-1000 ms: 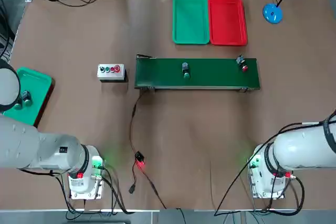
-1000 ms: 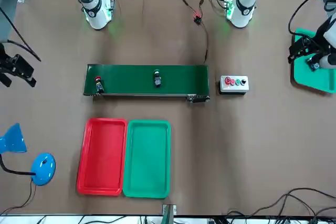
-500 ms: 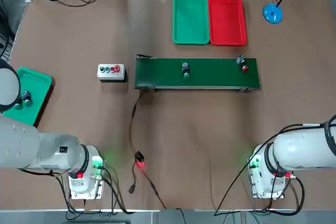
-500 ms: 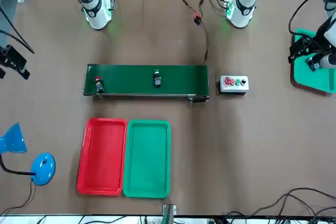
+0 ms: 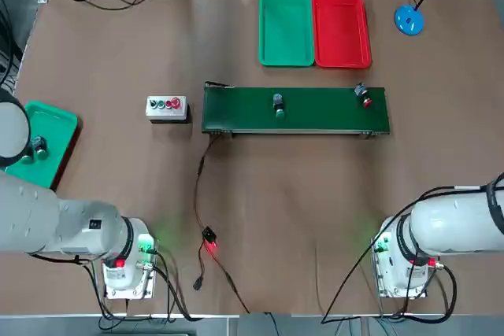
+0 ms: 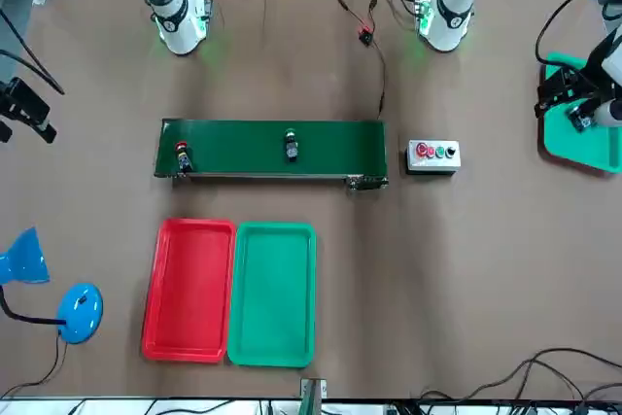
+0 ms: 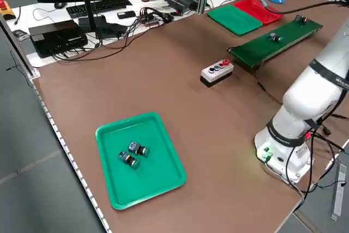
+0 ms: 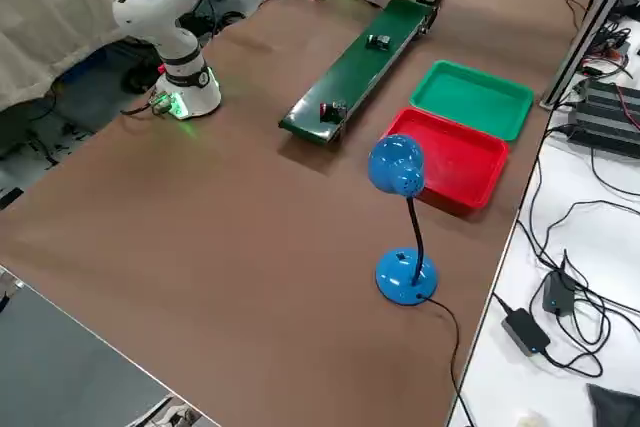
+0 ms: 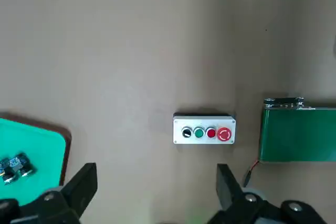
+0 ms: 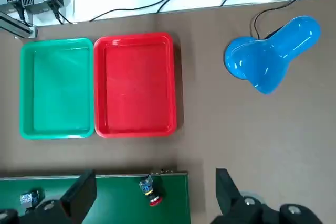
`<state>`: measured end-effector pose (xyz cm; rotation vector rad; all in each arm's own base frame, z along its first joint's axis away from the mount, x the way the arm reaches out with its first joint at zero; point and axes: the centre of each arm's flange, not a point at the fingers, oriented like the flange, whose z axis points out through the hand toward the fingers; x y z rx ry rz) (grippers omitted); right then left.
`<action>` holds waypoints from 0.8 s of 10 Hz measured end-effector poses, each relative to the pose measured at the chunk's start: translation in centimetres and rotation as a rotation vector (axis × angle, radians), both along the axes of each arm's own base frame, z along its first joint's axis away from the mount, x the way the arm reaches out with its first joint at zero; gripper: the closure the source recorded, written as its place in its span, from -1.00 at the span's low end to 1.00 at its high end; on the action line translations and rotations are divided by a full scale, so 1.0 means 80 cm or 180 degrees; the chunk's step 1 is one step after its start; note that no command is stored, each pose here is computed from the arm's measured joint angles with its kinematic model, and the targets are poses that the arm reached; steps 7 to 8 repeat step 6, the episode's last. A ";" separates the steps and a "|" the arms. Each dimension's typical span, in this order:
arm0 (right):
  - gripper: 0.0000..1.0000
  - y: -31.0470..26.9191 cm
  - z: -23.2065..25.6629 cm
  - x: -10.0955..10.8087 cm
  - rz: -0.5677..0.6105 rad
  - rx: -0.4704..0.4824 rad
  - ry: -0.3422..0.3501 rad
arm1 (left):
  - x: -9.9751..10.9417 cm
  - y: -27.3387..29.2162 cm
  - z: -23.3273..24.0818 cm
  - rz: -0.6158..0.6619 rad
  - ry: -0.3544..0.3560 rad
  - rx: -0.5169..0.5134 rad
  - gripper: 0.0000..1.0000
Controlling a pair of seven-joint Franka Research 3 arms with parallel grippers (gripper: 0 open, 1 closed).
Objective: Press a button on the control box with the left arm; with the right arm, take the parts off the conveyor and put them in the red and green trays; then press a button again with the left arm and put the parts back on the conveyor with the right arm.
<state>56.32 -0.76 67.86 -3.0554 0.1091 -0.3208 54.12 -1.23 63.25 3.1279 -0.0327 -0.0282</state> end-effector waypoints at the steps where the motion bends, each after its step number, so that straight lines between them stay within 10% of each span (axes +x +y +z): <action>1: -1.00 0.001 0.000 0.000 0.0005 0.0001 0.0003 | 0.000 0.000 0.000 0.0000 0.0000 0.0000 -1.00; 8: -1.00 0.002 0.000 0.000 0.0010 0.0002 0.0001 | 0.000 0.000 0.000 -0.0002 0.0000 0.0000 -1.00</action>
